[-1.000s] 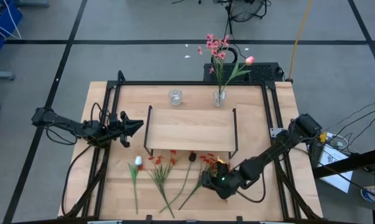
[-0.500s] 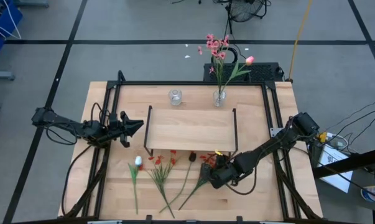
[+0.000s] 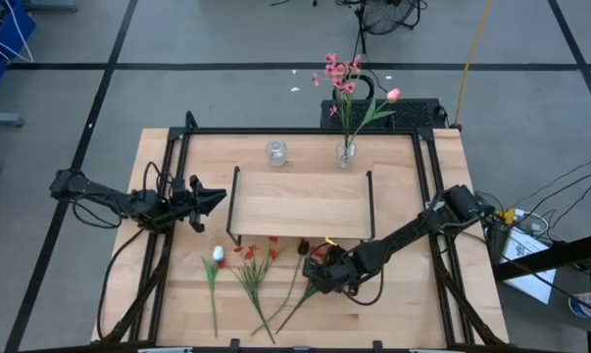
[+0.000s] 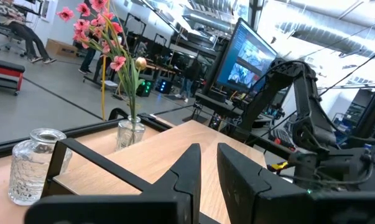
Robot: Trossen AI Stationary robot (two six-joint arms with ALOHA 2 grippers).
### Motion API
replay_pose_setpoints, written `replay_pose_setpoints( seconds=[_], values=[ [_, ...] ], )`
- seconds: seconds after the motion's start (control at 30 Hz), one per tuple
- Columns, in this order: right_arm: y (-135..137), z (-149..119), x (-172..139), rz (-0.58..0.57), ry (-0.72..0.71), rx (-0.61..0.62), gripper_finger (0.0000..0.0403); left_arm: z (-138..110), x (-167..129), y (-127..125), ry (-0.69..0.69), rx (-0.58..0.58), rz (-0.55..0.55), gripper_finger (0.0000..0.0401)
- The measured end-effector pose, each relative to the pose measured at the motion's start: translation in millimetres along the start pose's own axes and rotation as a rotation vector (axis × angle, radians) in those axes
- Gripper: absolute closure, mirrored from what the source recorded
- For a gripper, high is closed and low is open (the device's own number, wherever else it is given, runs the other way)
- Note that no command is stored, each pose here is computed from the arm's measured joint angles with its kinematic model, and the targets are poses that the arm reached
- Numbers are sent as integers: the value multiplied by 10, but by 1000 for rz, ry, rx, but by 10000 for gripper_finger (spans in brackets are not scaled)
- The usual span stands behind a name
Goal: Pick and place flowers into a vace then onto a shelf
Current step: Put the right orange flowers into the right transparent flower vase
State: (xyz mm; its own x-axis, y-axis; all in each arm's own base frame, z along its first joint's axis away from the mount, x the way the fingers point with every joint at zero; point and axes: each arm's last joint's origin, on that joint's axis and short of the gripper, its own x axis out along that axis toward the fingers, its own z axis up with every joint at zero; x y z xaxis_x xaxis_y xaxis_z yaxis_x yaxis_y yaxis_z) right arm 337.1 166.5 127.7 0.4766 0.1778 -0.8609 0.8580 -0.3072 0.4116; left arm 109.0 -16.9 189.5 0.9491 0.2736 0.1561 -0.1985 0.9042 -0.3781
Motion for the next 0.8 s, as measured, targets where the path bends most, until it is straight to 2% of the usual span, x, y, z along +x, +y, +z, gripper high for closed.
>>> replay_pose_setpoints(
  seconds=[0.13, 0.33, 0.53, 0.73, 0.8],
  values=[
    [-38, 9, 75, -34, 6, -18, 275, -1, 0, 0, 0, 0, 0, 343],
    [-47, 7, 78, -36, 10, -109, 389, 0, 0, 0, 0, 0, 0, 343],
    [-26, -69, -59, 30, 2, -171, 399, -1, 0, 0, 0, 0, 0, 343],
    [30, -248, -678, 247, -102, -202, 401, 0, 0, 0, 0, 0, 0, 343],
    [20, -275, -898, 307, -146, -251, 401, 0, 0, 0, 0, 0, 0, 343]
  ],
)
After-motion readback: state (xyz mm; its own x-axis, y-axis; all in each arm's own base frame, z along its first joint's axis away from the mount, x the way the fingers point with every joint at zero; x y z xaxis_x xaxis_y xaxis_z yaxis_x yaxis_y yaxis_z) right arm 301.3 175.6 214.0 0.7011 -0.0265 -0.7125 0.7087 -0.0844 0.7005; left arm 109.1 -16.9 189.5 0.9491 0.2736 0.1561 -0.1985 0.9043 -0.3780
